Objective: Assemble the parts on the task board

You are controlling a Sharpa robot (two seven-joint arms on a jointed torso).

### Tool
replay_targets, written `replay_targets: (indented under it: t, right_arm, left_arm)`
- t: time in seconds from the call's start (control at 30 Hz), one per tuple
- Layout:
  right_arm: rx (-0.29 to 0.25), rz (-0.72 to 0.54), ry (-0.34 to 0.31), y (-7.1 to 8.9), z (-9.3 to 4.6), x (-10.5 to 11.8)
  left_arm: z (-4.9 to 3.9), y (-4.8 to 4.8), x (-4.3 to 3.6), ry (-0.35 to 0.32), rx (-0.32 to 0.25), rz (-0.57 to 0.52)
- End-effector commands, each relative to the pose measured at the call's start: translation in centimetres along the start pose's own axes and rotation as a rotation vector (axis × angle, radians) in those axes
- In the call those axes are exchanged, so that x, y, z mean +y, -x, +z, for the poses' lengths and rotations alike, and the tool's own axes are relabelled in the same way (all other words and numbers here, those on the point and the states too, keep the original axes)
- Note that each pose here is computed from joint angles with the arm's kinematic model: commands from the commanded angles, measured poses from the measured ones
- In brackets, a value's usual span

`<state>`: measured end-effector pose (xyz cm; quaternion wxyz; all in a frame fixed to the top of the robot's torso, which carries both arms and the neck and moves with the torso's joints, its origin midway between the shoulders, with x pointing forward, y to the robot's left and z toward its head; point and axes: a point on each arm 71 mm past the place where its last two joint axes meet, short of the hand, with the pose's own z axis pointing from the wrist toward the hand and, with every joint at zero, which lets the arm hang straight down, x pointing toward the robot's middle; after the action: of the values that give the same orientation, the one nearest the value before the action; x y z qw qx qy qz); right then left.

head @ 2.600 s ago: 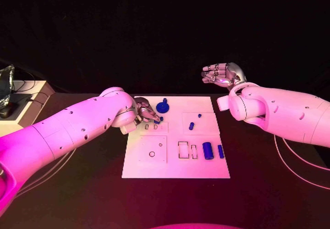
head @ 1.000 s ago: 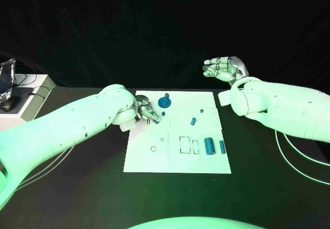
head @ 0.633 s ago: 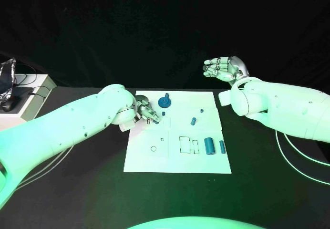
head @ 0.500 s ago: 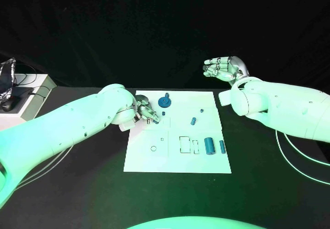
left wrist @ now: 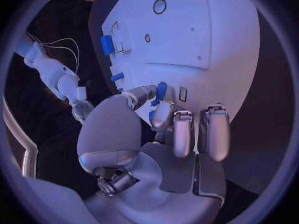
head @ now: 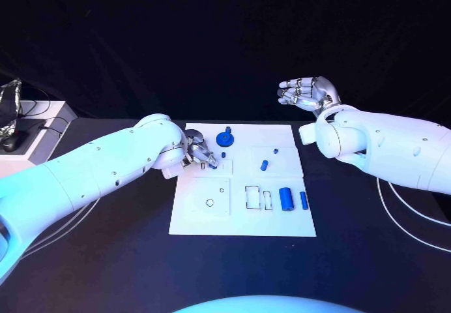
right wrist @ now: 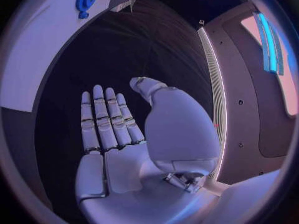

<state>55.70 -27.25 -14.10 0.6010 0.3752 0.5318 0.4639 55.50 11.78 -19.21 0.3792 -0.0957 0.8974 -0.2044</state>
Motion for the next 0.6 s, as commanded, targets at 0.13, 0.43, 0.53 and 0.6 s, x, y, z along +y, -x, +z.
replay_targets:
  t: [0.13,0.43,0.53,0.6]
  right_arm:
    - [0.019,0.001,0.013,-0.17,-0.03,0.12]
    - [0.018,0.001,0.012,-0.15,-0.03,0.09]
    - [0.019,0.001,0.011,-0.15,-0.03,0.09]
    - [0.019,0.001,0.011,-0.15,-0.03,0.09]
  left_arm:
    - [0.29,-0.79,0.19,0.016,0.047,0.038]
    - [0.33,-0.92,0.09,0.014,0.059,0.039]
    - [0.34,-0.95,0.05,0.012,0.062,0.039]
    - [0.35,-0.98,0.0,0.011,0.063,0.039]
